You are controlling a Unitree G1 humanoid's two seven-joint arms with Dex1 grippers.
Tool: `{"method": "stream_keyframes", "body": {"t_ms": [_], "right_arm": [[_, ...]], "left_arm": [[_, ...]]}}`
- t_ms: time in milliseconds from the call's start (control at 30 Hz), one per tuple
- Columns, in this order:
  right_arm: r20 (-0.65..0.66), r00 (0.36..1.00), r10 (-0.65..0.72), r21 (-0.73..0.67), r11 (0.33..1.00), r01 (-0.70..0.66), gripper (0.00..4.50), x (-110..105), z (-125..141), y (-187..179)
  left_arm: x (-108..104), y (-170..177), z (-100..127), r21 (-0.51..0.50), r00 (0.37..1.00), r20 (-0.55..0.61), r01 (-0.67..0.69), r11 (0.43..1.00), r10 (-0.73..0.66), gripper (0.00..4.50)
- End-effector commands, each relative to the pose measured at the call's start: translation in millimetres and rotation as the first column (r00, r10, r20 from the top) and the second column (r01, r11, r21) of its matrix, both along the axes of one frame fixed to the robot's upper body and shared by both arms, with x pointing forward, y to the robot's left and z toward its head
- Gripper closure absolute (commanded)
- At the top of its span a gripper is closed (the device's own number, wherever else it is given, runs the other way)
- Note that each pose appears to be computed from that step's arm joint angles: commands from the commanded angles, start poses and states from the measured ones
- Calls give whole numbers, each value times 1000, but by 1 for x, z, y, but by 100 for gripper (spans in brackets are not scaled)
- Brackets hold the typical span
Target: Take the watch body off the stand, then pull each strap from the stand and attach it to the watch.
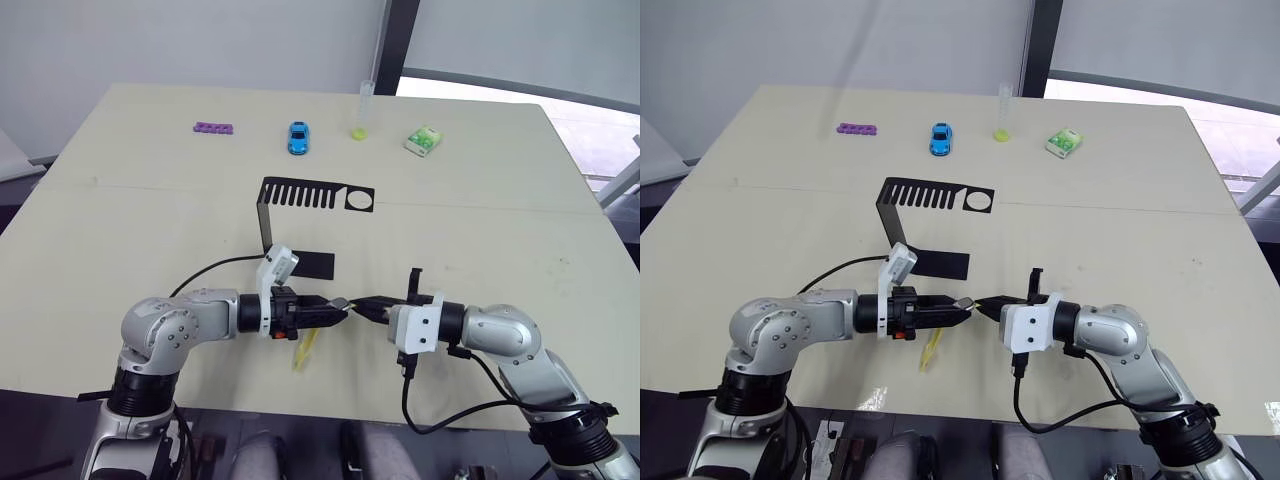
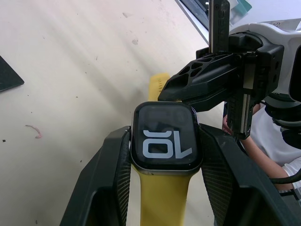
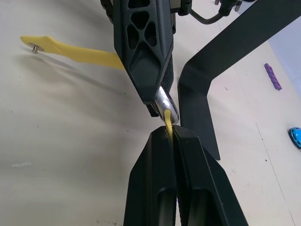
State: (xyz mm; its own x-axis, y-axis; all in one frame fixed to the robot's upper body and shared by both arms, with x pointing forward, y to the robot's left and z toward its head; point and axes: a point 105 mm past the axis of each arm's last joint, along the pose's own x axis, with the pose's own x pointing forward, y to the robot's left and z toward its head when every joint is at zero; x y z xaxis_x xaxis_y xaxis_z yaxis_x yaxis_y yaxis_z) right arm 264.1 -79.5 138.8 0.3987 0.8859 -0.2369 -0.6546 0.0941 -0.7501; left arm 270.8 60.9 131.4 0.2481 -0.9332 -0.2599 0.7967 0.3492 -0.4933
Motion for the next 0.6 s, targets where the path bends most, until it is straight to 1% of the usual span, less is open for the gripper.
{"method": "stream_keyframes", "body": {"t_ms": [33, 67, 167, 333, 400, 433, 467, 500, 533, 567, 600], "right_arm": [[85, 986, 144, 94, 984, -151, 450, -22, 27, 21], [55, 990, 133, 113, 984, -138, 450, -22, 27, 19], [23, 991, 131, 91, 987, -132, 359, -23, 22, 14], [9, 992, 125, 30, 992, -125, 134, -25, 15, -4], [6, 993, 114, 12, 993, -114, 31, -26, 13, -11], [3, 994, 108, 4, 994, -108, 3, -27, 12, -15], [1, 995, 101, -3, 995, -101, 3, -27, 12, -19], [-1, 996, 90, -9, 996, -90, 3, -27, 11, -25], [-1, 997, 75, -7, 997, -75, 3, -27, 11, -31], [-2, 998, 56, -1, 998, -56, 3, -27, 11, -38], [-4, 999, 44, 5, 999, -44, 3, -27, 12, -43]], "left_arm": [[1, -4, 0, 16, 999, 44, -2, 1000, 2, 287], [-1, -4, 2, 13, 998, 57, 8, 1000, -9, 287], [-5, -5, 9, -12, 995, 95, 45, 999, -43, 287], [-11, 5, 21, -59, 983, 165, 91, 994, -80, 287], [-15, 11, 23, -59, 973, 205, 118, 991, -104, 287], [-17, 14, 25, -56, 962, 247, 137, 989, -119, 287], [-19, 18, 27, -47, 947, 291, 158, 986, -137, 287], [-21, 22, 32, -34, 901, 402, 194, 980, -165, 287], [-23, 26, 35, 11, 835, 512, 229, 973, -202, 287], [-24, 29, 37, 65, 741, 631, 247, 967, -232, 287], [-25, 32, 36, 115, 664, 700, 260, 959, -264, 287]]}}
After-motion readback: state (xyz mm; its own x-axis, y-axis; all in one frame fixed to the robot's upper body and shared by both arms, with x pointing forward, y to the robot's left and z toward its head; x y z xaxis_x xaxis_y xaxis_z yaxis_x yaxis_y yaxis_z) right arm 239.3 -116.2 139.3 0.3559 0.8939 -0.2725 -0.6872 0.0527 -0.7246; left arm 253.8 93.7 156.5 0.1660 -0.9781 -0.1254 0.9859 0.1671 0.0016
